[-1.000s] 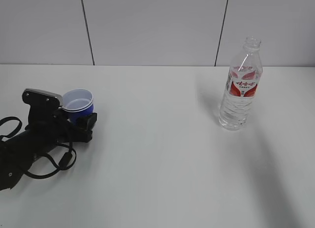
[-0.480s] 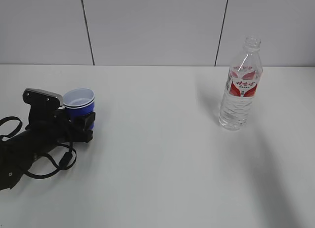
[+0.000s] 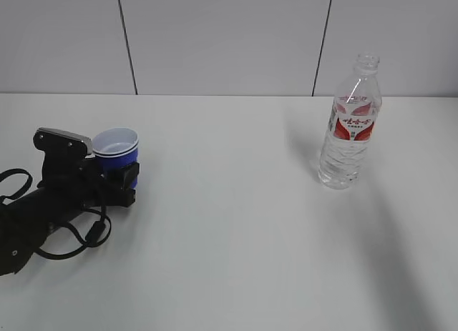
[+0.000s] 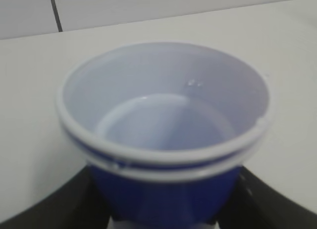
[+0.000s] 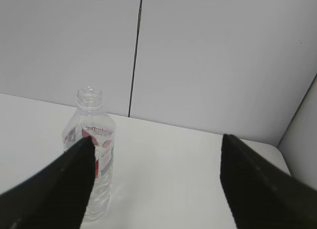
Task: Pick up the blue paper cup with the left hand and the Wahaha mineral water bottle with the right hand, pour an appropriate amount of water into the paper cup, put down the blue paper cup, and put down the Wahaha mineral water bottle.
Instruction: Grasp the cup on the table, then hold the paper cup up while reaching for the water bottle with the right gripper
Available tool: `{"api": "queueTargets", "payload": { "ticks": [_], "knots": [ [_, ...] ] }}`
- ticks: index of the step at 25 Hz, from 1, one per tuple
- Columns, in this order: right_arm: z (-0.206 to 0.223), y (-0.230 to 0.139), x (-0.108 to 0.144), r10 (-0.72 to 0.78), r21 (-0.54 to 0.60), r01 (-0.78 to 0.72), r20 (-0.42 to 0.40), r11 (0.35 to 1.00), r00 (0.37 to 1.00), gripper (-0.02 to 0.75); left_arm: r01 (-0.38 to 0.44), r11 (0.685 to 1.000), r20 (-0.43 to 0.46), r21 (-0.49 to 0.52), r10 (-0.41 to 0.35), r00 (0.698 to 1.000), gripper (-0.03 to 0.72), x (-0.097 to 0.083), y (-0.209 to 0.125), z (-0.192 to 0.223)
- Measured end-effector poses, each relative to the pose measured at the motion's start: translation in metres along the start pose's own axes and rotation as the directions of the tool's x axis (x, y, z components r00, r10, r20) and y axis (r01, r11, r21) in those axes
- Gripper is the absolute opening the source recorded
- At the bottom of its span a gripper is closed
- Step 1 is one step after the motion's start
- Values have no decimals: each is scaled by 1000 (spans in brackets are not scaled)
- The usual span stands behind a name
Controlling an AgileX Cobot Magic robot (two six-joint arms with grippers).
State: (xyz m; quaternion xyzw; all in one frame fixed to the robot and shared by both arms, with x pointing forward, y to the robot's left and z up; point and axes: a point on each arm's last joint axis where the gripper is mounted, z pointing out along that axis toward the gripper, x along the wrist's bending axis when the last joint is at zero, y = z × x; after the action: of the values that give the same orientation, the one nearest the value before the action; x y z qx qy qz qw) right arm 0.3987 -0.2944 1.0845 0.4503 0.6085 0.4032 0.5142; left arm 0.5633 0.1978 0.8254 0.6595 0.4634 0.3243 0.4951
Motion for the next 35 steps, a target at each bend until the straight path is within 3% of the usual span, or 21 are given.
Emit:
{"api": "queueTargets", "payload": {
  "ticks": [11,15,20,25,29,35],
  "knots": [
    [0,0,0,22,-4,-22,1,1000,1000,587,-22,999,40,-44,24,999,432,-5,22,-17],
    [0,2,0,37,-25,-37,2,999,999,587,-56,996,107,-72,64,992,430,-14,37,-39],
    [6,4,0,27,-62,-27,-1,998,1000,587,-116,988,245,-99,137,960,428,-29,48,-68],
    [22,2,3,60,-76,-61,-18,995,998,596,-104,987,236,-122,131,963,428,-30,57,-87],
    [49,-2,17,68,-133,-83,-111,988,992,589,-81,989,191,-125,104,976,428,-26,59,-88],
    [89,-29,46,60,-78,-82,-243,994,968,589,-76,990,181,-123,97,979,428,-25,59,-88]
  ]
}}
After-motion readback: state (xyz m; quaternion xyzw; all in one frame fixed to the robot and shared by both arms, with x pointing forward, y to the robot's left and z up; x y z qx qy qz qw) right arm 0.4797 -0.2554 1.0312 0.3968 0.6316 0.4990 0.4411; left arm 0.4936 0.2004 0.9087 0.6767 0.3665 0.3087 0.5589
